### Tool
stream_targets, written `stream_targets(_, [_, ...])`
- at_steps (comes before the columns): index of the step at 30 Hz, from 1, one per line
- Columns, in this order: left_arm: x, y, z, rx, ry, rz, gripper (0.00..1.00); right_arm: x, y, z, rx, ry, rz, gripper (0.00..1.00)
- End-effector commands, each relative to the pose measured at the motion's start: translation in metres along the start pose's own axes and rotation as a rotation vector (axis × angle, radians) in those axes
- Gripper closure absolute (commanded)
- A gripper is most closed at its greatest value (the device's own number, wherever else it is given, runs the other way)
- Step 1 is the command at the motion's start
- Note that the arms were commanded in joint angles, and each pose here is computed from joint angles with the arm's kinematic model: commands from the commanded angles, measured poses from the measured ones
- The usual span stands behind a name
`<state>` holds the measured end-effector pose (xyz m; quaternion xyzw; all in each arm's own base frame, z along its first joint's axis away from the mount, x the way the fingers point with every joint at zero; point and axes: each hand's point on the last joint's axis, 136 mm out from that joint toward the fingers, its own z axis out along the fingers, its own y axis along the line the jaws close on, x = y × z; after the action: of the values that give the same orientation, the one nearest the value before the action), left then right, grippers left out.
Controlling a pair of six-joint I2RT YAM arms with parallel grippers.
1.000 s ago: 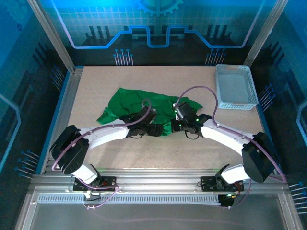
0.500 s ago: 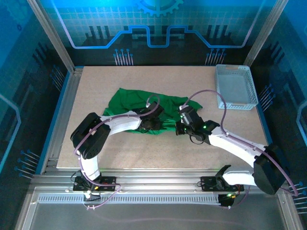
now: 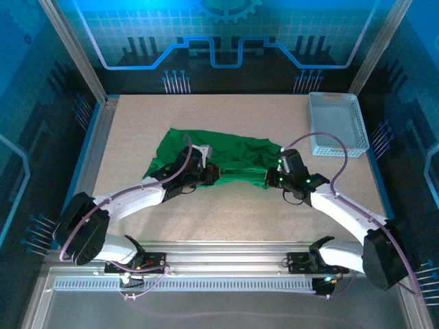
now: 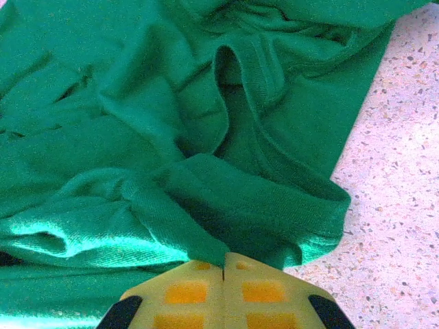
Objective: Fold the inside-out t-shirt
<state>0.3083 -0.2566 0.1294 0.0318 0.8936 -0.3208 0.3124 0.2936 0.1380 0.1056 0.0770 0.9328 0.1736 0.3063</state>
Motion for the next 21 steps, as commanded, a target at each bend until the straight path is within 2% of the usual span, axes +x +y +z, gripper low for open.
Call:
stream_targets(1, [0.000, -0.006, 0.005, 0.076, 0.000, -0.020, 1.00, 0.004, -0.014, 0.006, 0.049, 0.025, 0.055, 1.00])
stream_targets(4, [0.006, 0.001, 0.010, 0.054, 0.015, -0.035, 1.00, 0.009, -0.022, 0.009, 0.086, 0.044, 0.046, 0.98])
stream_targets(6, [0.009, 0.007, 0.012, 0.044, 0.021, -0.046, 1.00, 0.009, -0.024, 0.007, 0.103, 0.047, 0.025, 0.91])
stream_targets(10, [0.016, 0.009, 0.014, 0.059, 0.035, -0.058, 1.00, 0.000, -0.024, -0.005, 0.158, 0.029, -0.079, 0.62])
stream_targets(13, [0.022, 0.008, 0.016, 0.083, 0.049, -0.064, 1.00, -0.005, 0.003, -0.017, 0.136, -0.009, -0.258, 0.50])
stream_targets(19, [0.035, 0.006, 0.023, 0.108, 0.080, -0.065, 1.00, 0.018, 0.066, -0.004, -0.064, 0.088, -0.403, 0.50])
stream_targets(21, [0.037, 0.005, 0.024, 0.108, 0.085, -0.057, 1.00, 0.027, 0.078, 0.008, -0.077, 0.120, -0.440, 0.51])
